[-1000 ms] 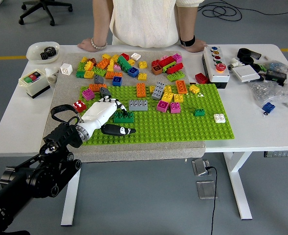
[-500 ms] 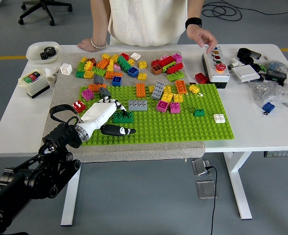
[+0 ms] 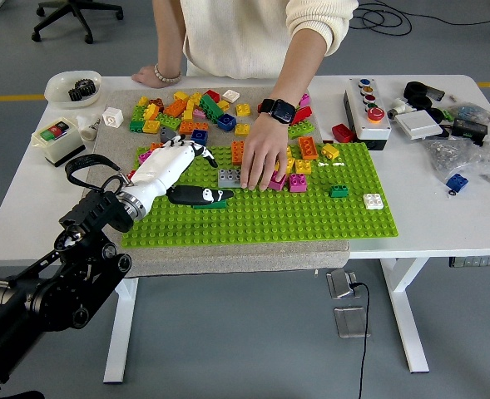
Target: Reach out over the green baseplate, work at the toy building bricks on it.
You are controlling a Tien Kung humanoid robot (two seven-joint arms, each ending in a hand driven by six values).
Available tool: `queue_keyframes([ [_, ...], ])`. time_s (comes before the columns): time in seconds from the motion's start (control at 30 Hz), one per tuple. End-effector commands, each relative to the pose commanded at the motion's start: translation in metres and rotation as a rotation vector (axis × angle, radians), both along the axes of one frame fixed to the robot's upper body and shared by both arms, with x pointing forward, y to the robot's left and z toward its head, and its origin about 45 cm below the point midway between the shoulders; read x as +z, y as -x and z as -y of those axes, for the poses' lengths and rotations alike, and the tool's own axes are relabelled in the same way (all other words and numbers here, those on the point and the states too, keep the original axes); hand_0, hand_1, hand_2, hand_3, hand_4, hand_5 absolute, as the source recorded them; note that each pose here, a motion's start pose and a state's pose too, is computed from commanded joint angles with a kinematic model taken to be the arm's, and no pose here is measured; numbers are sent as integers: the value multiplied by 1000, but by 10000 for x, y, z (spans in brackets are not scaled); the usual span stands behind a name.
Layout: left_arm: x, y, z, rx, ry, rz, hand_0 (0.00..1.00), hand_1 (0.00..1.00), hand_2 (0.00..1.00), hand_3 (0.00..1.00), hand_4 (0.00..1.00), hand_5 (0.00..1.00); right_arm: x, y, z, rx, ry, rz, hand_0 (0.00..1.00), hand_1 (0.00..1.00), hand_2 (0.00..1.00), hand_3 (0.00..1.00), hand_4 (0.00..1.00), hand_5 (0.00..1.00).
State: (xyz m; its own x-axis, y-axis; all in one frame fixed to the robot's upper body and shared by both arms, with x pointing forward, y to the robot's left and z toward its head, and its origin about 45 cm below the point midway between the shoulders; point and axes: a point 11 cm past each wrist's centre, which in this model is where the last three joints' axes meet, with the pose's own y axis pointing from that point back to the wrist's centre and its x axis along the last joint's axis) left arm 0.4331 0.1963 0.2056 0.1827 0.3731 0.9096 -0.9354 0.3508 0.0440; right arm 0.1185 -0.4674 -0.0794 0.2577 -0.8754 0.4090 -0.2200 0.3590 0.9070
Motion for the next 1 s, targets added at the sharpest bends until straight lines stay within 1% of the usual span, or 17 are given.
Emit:
queue_keyframes([
  [0.1,32,-8,-55,10,-1,8,998,883,779,608,998,680,0,4,2,0,0,-1,742,639,682,630,805,513],
  [0.13,42,-12,-79,13,-2,10,998,828,749,637,998,641,0,6,3,1,1,-2,742,639,682,629,805,514],
  [0.3,67,-17,-146,19,-8,15,998,828,749,637,998,641,-4,-1,-11,5,-2,-2,742,639,682,629,805,514],
  [0.33,71,-17,-153,20,-8,16,901,788,723,672,998,514,-5,-3,-13,5,-2,-2,742,639,682,629,805,514],
  [0.5,109,-27,-200,26,-6,24,901,788,723,672,998,514,-5,-2,-12,5,-1,-2,742,639,682,629,805,514],
  [0.53,131,-37,-227,31,-5,28,869,775,722,686,998,457,-6,3,-11,5,-1,-3,742,639,682,628,805,515],
  [0.8,191,-58,-336,45,-7,36,857,775,717,693,998,450,-4,3,-6,-1,-2,0,742,639,682,628,805,515],
  [0.9,186,-54,-347,41,-15,28,857,775,717,693,998,450,0,-5,-3,-4,-1,2,742,639,682,628,805,515],
  [0.93,181,-50,-348,39,-17,25,845,775,718,707,998,425,1,-7,-3,-4,-1,3,742,639,682,628,805,515],
  [1.0,170,-44,-347,36,-21,19,845,775,718,707,998,425,1,-10,-4,-5,-2,4,742,639,682,628,805,515],
])
